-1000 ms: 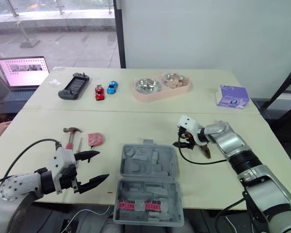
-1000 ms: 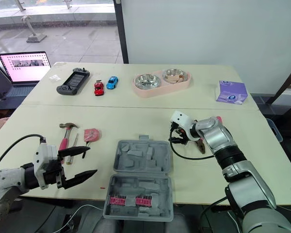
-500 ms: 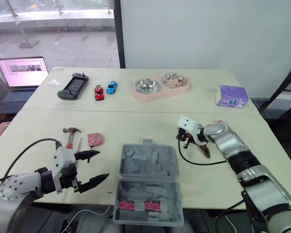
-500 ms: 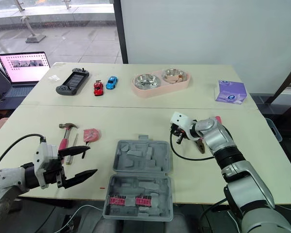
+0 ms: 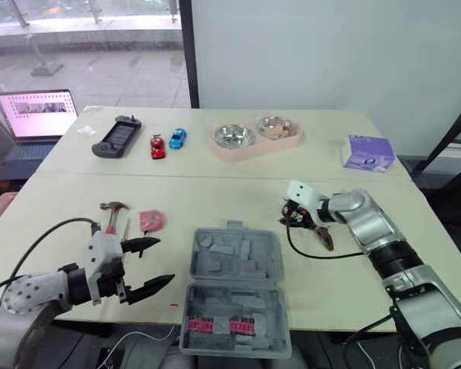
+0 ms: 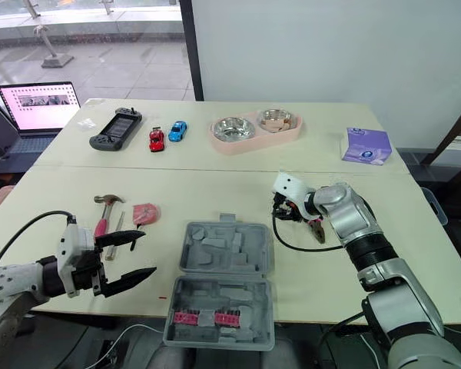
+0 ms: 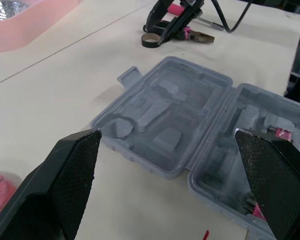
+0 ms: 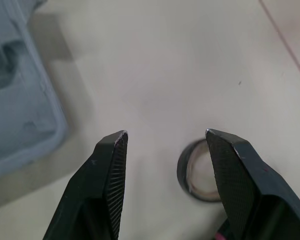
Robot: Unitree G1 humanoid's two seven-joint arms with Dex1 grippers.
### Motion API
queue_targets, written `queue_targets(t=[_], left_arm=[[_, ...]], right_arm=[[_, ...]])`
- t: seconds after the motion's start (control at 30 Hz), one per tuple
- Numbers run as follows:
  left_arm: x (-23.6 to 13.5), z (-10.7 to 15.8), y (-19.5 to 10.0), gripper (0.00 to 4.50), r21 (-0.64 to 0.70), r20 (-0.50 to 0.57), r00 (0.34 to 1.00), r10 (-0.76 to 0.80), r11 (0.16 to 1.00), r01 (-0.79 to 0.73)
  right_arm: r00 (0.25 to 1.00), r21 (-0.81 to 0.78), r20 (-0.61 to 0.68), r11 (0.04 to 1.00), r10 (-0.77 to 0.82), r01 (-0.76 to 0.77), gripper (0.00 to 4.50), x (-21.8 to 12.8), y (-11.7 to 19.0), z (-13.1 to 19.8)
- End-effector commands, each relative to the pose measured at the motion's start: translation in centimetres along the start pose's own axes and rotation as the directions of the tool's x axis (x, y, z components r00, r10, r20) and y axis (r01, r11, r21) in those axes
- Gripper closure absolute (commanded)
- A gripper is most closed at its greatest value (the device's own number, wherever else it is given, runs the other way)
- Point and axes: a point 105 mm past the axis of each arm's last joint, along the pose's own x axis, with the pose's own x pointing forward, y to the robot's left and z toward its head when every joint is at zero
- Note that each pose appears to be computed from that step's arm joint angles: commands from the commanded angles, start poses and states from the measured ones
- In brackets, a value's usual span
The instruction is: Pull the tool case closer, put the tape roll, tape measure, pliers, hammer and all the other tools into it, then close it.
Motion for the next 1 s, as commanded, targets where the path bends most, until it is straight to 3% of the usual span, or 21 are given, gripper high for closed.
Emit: queue_targets(t=[0.03, 0.53, 0.63, 0.73, 1.0], left_arm=[[0.0, 0.5, 0.0, 0.0, 0.013, 0.015, 1.0, 0.0, 1.0, 0.0], [-0.1, 0.3, -0.2, 0.0, 0.018, 0.005, 1.0, 0.012, 1.0, -0.012], [-0.1, 0.3, -0.2, 0.0, 0.016, 0.003, 1.0, 0.014, 1.0, -0.014], [-0.2, 0.2, -0.3, 0.0, 0.013, 0.0, 1.0, 0.017, 1.0, -0.017], [-0.2, 0.2, -0.3, 0.0, 0.012, -0.004, 1.0, 0.018, 1.0, -0.018]], right_arm=[[1.0, -0.01, 0.003, 1.0, -0.028, 0.028, 2.17, -0.4, -0.7, 0.0], [0.999, -0.007, -0.018, 0.999, -0.036, 0.036, 2.17, 1.1, -1.0, -1.3], [0.999, -0.017, -0.008, 0.999, -0.048, 0.047, 3.04, 1.3, -1.1, -1.1], [0.998, -0.03, 0.005, 0.998, -0.059, 0.059, 4.47, 1.4, -1.3, -0.8], [0.997, -0.066, 0.018, 0.995, -0.071, 0.072, 4.47, 1.5, -1.5, -0.5]])
